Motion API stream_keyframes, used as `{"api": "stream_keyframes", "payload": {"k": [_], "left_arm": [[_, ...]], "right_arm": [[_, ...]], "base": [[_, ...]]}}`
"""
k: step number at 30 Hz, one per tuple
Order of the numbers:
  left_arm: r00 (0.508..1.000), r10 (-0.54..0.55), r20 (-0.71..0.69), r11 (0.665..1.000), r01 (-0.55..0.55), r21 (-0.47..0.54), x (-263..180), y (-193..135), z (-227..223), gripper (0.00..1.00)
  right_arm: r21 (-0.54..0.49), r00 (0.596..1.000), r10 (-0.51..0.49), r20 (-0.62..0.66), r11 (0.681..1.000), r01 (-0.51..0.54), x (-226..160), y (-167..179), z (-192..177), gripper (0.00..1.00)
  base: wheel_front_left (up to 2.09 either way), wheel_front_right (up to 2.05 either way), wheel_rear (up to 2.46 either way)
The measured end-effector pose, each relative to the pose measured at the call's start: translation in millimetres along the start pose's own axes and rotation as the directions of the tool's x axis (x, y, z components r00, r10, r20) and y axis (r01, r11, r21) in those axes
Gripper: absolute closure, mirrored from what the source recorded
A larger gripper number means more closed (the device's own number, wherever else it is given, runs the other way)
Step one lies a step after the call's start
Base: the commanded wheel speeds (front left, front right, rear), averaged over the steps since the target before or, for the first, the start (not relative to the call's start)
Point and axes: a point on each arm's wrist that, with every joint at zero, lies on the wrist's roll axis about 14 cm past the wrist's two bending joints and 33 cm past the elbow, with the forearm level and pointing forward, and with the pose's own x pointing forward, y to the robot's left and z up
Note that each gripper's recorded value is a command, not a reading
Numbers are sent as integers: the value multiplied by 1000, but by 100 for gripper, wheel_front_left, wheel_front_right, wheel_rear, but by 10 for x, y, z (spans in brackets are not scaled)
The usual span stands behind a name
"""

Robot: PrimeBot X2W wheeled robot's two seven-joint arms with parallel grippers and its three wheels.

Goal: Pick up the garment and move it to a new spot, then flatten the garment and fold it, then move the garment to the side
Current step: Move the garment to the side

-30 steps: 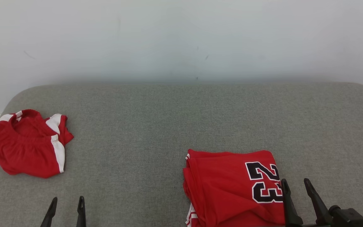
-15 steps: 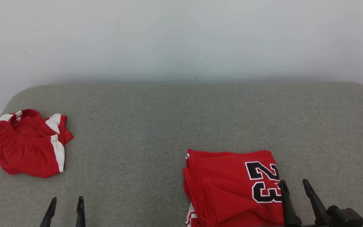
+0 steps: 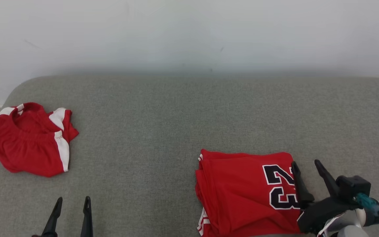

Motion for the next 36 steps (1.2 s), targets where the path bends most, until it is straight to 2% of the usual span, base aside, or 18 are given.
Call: {"api": "stream_keyframes", "payload": {"k": [12, 21, 22, 23, 29, 36], "left_arm": [[999, 16, -34, 1000, -16, -4, 118, 53, -117, 0], [999, 19, -40, 1000, -20, -1, 179, 68, -145, 0], [999, 18, -39, 1000, -18, -2, 186, 63, -142, 0], [999, 16, -37, 1000, -16, -2, 196, 58, -137, 0], [999, 11, -32, 1000, -11, -5, 223, 36, -127, 0], [1000, 6, -20, 1000, -6, -12, 338, -3, -107, 0]], "right_arm": [[-10, 973, -34, -229, 999, 32, 167, -215, -618, 0], [21, 931, -2, -365, 1000, 10, 68, -78, -1045, 0], [25, 929, 0, -369, 1000, 9, 72, -68, -1052, 57], [28, 929, 4, -371, 1000, 7, 76, -58, -1056, 100], [33, 939, 24, -342, 999, -14, 192, -24, -944, 100], [-27, 966, 57, -253, 997, -66, 678, -47, -515, 100]], "base": [[0, 0, 0], [0, 0, 0], [0, 0, 0], [0, 0, 0], [0, 0, 0], [0, 0, 0]]}}
